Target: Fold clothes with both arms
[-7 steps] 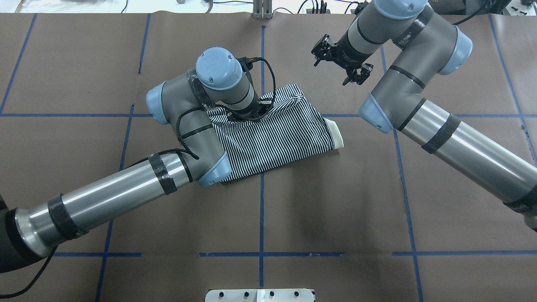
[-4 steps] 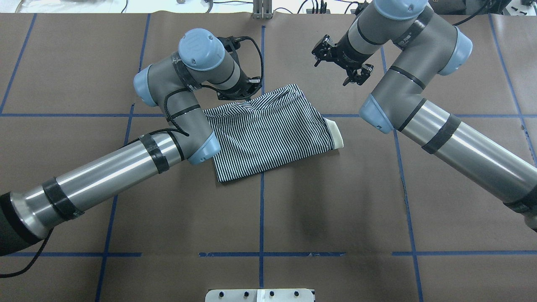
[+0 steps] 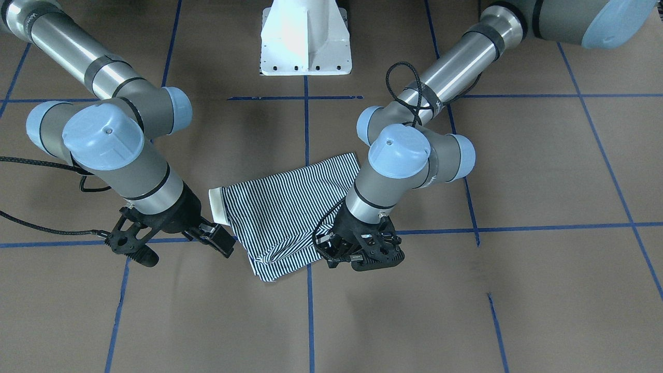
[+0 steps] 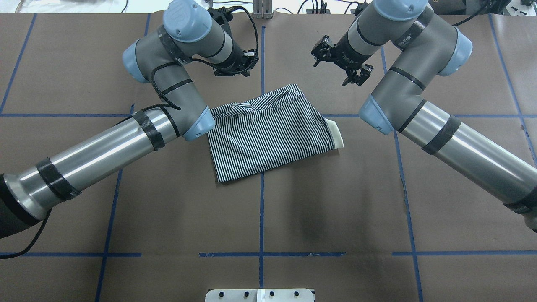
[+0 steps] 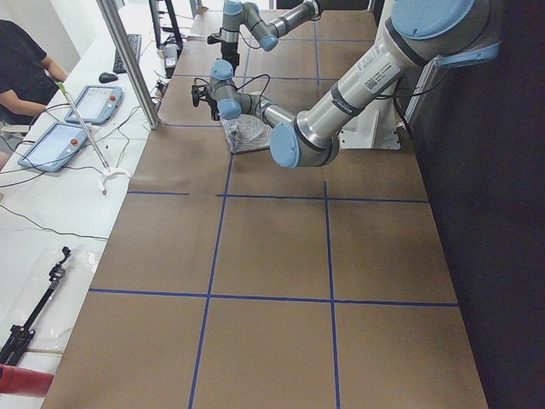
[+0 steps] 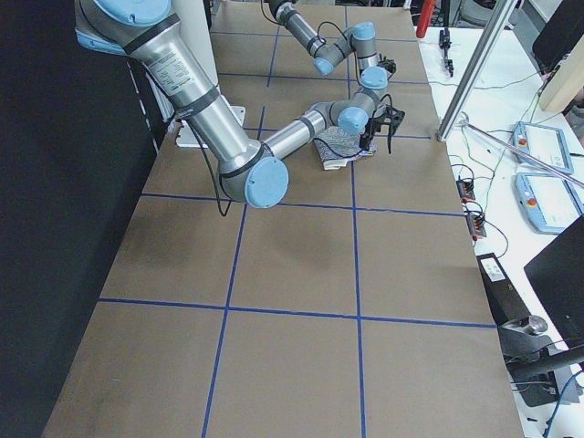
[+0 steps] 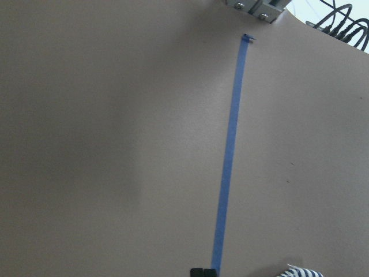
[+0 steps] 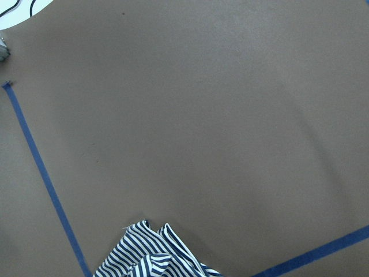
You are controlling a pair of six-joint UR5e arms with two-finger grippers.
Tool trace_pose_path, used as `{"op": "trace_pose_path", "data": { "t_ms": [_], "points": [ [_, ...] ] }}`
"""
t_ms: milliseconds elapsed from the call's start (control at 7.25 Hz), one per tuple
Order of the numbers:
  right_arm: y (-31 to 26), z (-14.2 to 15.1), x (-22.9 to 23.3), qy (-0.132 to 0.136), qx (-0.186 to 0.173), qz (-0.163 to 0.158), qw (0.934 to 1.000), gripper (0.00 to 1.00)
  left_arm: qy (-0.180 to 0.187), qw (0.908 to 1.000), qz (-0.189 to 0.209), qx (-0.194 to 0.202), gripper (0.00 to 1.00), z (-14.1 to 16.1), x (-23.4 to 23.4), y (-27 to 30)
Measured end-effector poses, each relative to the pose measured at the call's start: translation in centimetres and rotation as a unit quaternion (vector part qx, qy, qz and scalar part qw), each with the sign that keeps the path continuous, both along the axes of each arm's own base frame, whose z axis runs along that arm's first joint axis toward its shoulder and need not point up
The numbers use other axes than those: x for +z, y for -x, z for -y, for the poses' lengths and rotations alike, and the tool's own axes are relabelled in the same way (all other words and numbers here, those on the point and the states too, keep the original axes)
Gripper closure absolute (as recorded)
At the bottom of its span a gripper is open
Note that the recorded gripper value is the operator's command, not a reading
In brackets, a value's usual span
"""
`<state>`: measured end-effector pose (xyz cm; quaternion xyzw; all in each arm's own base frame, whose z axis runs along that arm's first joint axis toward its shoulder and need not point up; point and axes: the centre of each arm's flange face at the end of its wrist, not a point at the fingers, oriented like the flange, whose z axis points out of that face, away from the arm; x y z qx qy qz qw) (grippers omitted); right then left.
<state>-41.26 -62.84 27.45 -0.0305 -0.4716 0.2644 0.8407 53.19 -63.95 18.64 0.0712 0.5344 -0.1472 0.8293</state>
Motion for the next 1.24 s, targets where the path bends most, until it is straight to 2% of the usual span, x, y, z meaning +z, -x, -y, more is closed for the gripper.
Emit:
{"op": "trace_pose_path", "data": {
  "t_ms": [414,690,966,1241],
  "points": [
    [0.1,-0.1,0.1,0.000,-0.001,-0.001,1.0000,0.00,0.028,0.9989,0.001,0.038,1.00,-8.1,2.9,0.7],
    [0.2,-0.1,0.2,0.000,-0.001,-0.002,1.0000,0.00,0.032,0.9981,0.014,0.050,1.00,-11.4,4.6,-2.2],
    [0.2,-0.2,0.3,0.000,-0.001,-0.002,1.0000,0.00,0.024,0.9985,0.027,0.043,1.00,-11.2,5.6,-3.0],
    [0.4,-0.3,0.7,0.002,-0.002,-0.004,1.0000,0.00,0.008,0.9992,0.033,0.020,1.00,-7.9,6.4,-1.7]
  ]
}}
